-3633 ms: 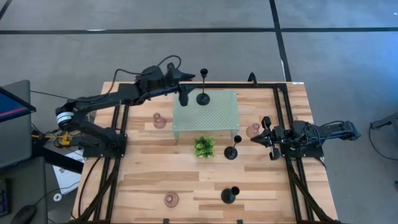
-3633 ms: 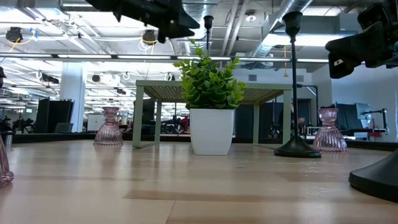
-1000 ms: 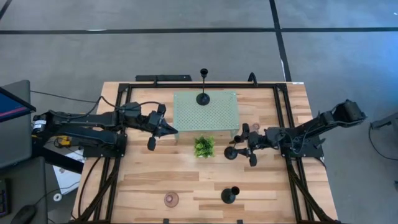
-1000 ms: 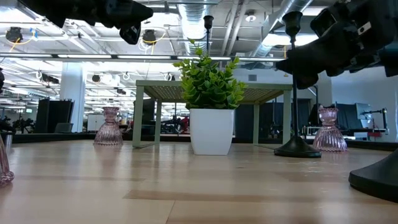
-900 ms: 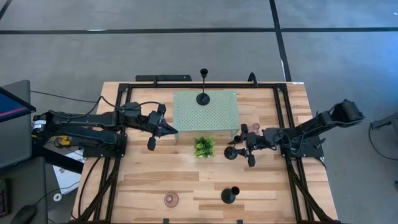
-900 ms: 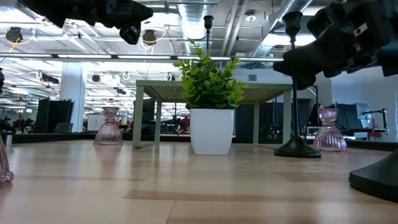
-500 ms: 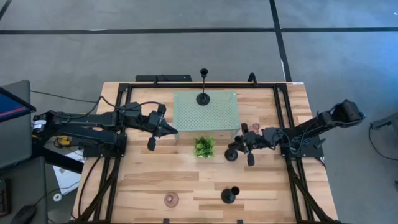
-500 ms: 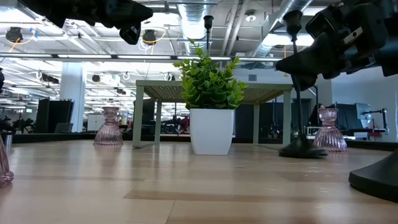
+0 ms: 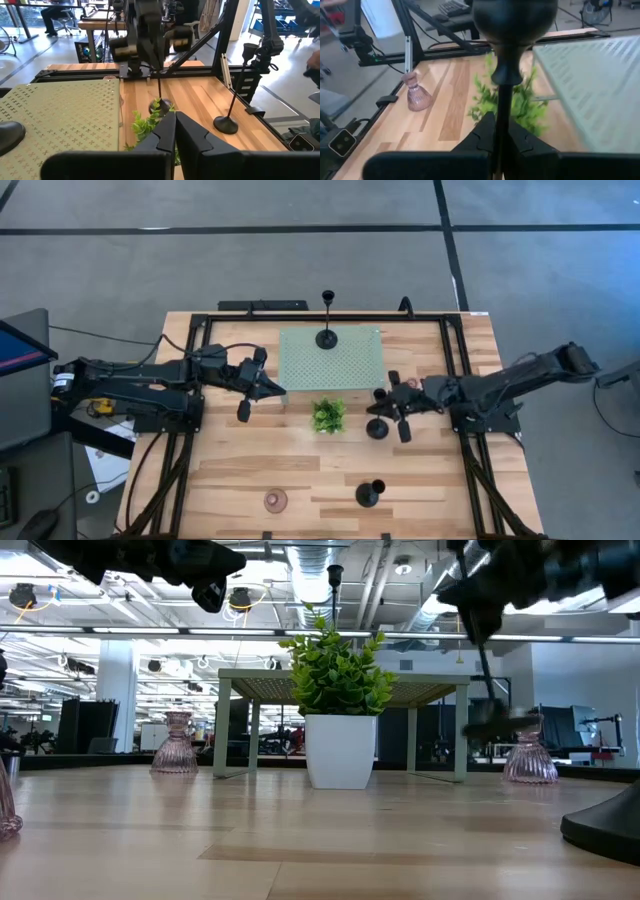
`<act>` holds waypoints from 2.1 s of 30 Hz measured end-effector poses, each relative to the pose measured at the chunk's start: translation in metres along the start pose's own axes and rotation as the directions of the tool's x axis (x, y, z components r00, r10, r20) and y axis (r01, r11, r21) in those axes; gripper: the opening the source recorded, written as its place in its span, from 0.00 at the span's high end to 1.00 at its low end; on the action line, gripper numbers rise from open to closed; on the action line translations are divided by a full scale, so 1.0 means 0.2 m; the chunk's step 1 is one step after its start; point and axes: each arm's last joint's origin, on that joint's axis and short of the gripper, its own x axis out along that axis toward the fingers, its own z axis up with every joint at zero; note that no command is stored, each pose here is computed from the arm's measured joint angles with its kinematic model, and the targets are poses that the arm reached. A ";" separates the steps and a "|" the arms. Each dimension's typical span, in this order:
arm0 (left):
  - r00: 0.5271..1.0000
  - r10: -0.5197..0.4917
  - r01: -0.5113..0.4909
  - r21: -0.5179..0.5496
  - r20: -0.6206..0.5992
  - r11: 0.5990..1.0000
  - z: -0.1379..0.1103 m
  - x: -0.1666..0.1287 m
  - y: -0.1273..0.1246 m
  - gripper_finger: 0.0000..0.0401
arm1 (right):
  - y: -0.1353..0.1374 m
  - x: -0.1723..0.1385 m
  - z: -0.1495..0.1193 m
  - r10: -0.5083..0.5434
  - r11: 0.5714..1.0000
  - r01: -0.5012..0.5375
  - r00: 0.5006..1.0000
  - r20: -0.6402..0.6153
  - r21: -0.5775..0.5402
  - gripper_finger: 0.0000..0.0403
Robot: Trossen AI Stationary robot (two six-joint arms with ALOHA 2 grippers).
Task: Pick & Place candle stick holders
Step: Put the top black candle holder on the shelf
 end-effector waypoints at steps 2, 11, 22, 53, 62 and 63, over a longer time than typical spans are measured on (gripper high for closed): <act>1.000 0.000 0.000 -0.026 0.000 1.000 0.00 0.00 0.00 0.97 | 0.02 -0.04 0.11 -0.001 1.000 0.000 1.000 -0.012 -0.019 1.00; 1.000 0.000 0.000 -0.040 -0.001 0.999 0.00 0.00 0.00 0.97 | -0.02 -0.22 0.48 -0.049 0.963 0.081 0.991 0.128 -0.257 1.00; 1.000 0.000 0.000 -0.039 -0.007 0.999 -0.01 0.01 0.00 0.97 | -0.46 -0.18 0.54 -0.073 0.968 0.117 0.977 0.199 -0.222 1.00; 1.000 -0.002 0.001 -0.045 -0.025 0.999 -0.02 0.03 0.01 0.97 | -1.10 -0.05 0.45 -0.172 0.981 0.186 0.967 0.189 -0.059 1.00; 0.999 -0.003 0.001 -0.048 -0.037 0.999 -0.03 0.03 0.01 0.97 | -1.10 -0.05 0.46 -0.174 0.981 0.187 0.967 0.188 -0.058 0.96; 0.999 -0.003 0.001 -0.049 -0.039 0.999 -0.03 0.04 0.01 0.97 | -1.09 -0.06 0.46 -0.173 0.980 0.188 0.966 0.190 -0.059 0.95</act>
